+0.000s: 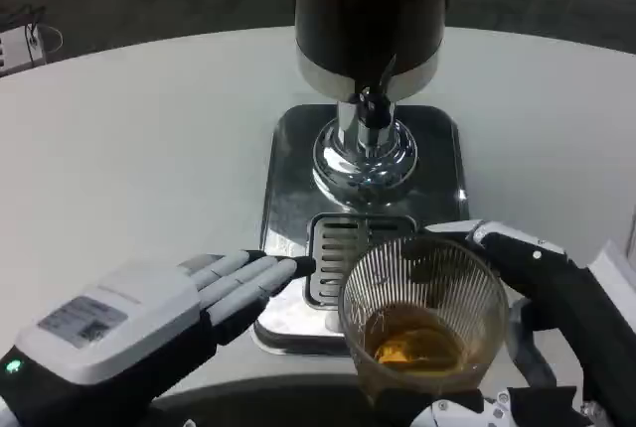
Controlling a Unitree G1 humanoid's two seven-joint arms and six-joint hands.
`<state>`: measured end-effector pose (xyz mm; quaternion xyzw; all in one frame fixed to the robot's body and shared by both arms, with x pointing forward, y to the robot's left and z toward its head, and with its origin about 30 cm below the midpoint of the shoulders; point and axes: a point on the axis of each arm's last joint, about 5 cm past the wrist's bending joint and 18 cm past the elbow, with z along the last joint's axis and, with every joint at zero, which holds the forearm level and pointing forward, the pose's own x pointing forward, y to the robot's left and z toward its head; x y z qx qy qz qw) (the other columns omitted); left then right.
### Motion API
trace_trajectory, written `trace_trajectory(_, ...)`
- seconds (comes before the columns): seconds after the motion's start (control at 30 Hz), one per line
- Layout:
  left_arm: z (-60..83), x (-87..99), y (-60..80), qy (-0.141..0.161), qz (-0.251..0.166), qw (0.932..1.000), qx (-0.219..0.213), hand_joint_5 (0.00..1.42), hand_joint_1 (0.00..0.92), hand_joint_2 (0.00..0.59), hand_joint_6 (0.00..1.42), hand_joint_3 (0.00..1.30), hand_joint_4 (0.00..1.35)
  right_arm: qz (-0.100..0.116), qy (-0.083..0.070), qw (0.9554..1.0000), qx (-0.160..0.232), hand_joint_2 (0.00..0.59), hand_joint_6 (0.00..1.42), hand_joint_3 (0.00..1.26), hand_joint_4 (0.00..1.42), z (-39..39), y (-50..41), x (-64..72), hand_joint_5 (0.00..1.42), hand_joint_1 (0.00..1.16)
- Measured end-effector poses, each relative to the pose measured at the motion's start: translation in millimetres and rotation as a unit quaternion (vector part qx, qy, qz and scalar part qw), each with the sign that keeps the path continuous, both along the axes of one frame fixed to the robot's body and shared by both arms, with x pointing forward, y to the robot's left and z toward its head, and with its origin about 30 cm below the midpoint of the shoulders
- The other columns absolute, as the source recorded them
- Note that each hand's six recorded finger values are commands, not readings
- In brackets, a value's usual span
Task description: Grasp the cup under the faucet to collect the drink, then remove the cup.
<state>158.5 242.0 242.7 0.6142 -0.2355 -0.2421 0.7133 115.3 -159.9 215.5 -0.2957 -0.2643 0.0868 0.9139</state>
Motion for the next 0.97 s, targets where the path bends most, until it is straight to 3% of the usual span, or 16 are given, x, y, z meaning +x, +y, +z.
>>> trace_trajectory(0.97, 0.0, -3.1, 0.3, 0.003, 0.009, 0.9999, -0.003, 0.0, 0.0, 0.083, 0.03, 0.0, 0.0, -0.004, 0.007, 1.0, -0.002, 0.245, 1.42, 1.17, 1.42, -1.1, -1.7, -2.2, 1.42, 0.98)
